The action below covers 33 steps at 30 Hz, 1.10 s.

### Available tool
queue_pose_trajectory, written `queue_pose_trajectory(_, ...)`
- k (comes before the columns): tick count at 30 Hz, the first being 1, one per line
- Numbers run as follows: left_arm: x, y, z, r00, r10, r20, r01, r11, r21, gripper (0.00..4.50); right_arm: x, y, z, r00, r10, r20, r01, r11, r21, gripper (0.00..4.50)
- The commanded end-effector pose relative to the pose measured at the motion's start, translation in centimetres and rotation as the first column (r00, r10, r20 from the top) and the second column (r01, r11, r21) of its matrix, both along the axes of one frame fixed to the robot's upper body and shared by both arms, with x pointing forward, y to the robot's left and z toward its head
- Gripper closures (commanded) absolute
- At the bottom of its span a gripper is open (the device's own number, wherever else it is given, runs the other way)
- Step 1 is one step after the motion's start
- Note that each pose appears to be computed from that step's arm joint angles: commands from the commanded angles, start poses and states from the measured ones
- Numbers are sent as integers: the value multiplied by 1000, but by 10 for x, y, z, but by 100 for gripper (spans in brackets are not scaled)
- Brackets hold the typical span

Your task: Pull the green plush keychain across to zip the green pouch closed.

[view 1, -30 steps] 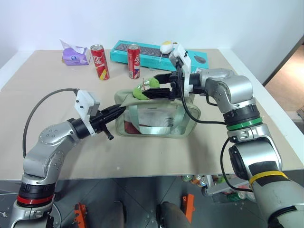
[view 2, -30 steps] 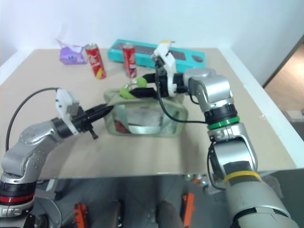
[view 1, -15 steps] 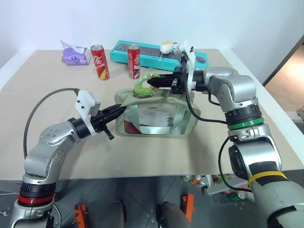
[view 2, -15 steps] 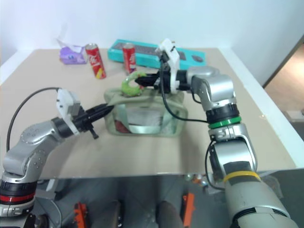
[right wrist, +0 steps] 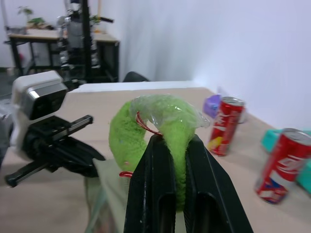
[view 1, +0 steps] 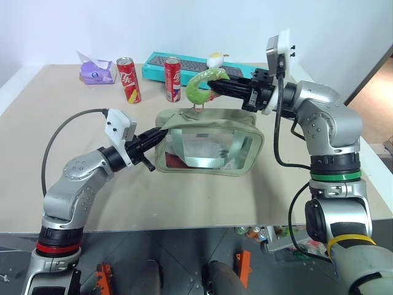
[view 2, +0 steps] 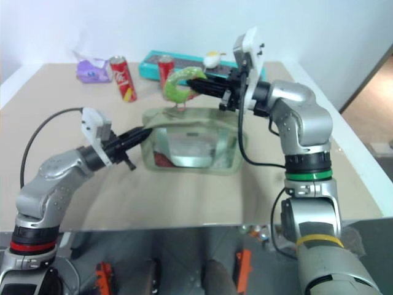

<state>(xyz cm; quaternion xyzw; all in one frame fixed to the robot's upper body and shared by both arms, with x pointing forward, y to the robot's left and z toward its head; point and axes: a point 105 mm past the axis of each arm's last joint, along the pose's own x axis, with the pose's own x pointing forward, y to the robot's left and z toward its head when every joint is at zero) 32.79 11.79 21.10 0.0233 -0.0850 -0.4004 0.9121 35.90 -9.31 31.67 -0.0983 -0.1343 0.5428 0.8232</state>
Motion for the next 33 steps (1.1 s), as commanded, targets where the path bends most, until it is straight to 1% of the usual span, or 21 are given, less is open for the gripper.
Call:
queue_pose_trajectory(1,6,7,5,999,53,1,-53,998,-16,450,-7,-20,27,993,-57,107,51,997,58,447)
queue_pose_trajectory(7,14,6,5,995,100,-6,-100,995,-30,450,-4,-28,27,989,-98,113,93,994,55,447)
queue_pose_trajectory(11,15,7,10,993,113,29,-113,993,-18,450,2,-38,22,984,-145,105,141,989,48,447)
queue_pose_trajectory(15,13,9,16,991,122,60,-121,993,-14,450,9,-62,19,966,-235,108,230,972,54,447)
queue_pose_trajectory(19,11,10,18,987,131,92,-131,991,-2,450,19,-103,17,922,-373,102,366,928,74,447)
queue_pose_trajectory(21,11,10,19,986,135,96,-136,991,-3,450,21,-114,16,908,-407,100,401,913,78,447)
queue_pose_trajectory(24,9,8,17,986,127,111,-129,992,11,450,25,-154,3,836,-543,77,537,839,86,447)
queue_pose_trajectory(27,8,7,17,985,128,116,-131,991,16,450,23,-177,-11,781,-622,48,617,782,90,447)
queue_pose_trajectory(30,8,8,17,983,139,122,-141,990,15,450,21,-185,-26,752,-659,18,655,751,83,447)
queue_pose_trajectory(33,8,7,18,977,161,141,-163,987,4,450,21,-185,-61,694,-715,-80,720,691,67,447)
